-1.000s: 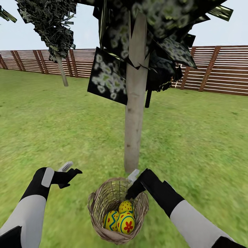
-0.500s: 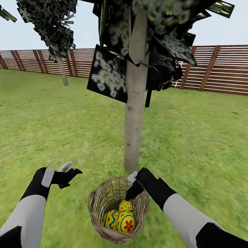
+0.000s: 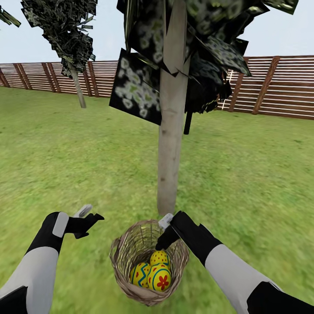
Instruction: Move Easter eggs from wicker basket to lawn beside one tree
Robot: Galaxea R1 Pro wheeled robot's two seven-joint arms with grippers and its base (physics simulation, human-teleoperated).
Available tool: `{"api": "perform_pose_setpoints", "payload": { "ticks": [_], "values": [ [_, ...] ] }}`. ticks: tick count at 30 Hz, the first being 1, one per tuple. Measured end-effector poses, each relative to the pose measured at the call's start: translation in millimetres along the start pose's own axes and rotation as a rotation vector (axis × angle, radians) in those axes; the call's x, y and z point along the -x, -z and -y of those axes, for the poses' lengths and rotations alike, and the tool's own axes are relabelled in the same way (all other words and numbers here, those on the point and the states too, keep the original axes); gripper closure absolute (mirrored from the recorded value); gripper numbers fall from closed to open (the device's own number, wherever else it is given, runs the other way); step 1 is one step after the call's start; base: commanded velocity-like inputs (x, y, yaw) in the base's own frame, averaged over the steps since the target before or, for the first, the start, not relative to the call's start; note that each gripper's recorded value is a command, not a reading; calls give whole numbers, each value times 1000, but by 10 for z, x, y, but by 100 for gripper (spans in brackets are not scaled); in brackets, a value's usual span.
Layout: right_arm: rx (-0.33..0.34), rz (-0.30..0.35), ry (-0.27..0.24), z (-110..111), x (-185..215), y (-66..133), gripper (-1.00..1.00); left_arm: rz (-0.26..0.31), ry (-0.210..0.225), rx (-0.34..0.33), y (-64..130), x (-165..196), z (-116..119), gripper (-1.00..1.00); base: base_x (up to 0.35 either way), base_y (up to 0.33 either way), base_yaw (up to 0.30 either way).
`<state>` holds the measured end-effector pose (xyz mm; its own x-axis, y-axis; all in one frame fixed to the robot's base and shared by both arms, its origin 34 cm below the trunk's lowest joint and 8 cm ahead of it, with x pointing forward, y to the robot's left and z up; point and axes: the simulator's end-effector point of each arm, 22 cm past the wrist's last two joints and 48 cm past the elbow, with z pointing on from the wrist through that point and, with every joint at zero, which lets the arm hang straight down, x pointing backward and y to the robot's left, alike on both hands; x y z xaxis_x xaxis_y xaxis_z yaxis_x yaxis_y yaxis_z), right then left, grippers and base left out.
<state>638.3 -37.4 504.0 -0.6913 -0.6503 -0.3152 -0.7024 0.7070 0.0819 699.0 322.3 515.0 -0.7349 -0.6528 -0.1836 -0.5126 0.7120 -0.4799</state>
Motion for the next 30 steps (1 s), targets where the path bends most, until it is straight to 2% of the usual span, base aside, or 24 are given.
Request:
{"api": "perform_pose_setpoints", "payload": {
  "ticks": [6, 14, 24, 30],
  "values": [
    [-17, -2, 2, 32, -67, -123, -100, 0, 1, 0, -98, -43, -75, -100, 0, 0, 0],
    [-80, -2, 6, 149, -140, -269, -100, 1, 1, 0, -227, -97, -179, -100, 0, 0, 0],
    [-82, -8, 6, 132, -262, -476, -100, 3, 3, -1, -390, -168, -310, -100, 0, 0, 0],
    [-69, -9, 6, 48, -305, -612, -100, 3, 3, -1, -488, -212, -390, -100, 0, 0, 0]
  ]
}}
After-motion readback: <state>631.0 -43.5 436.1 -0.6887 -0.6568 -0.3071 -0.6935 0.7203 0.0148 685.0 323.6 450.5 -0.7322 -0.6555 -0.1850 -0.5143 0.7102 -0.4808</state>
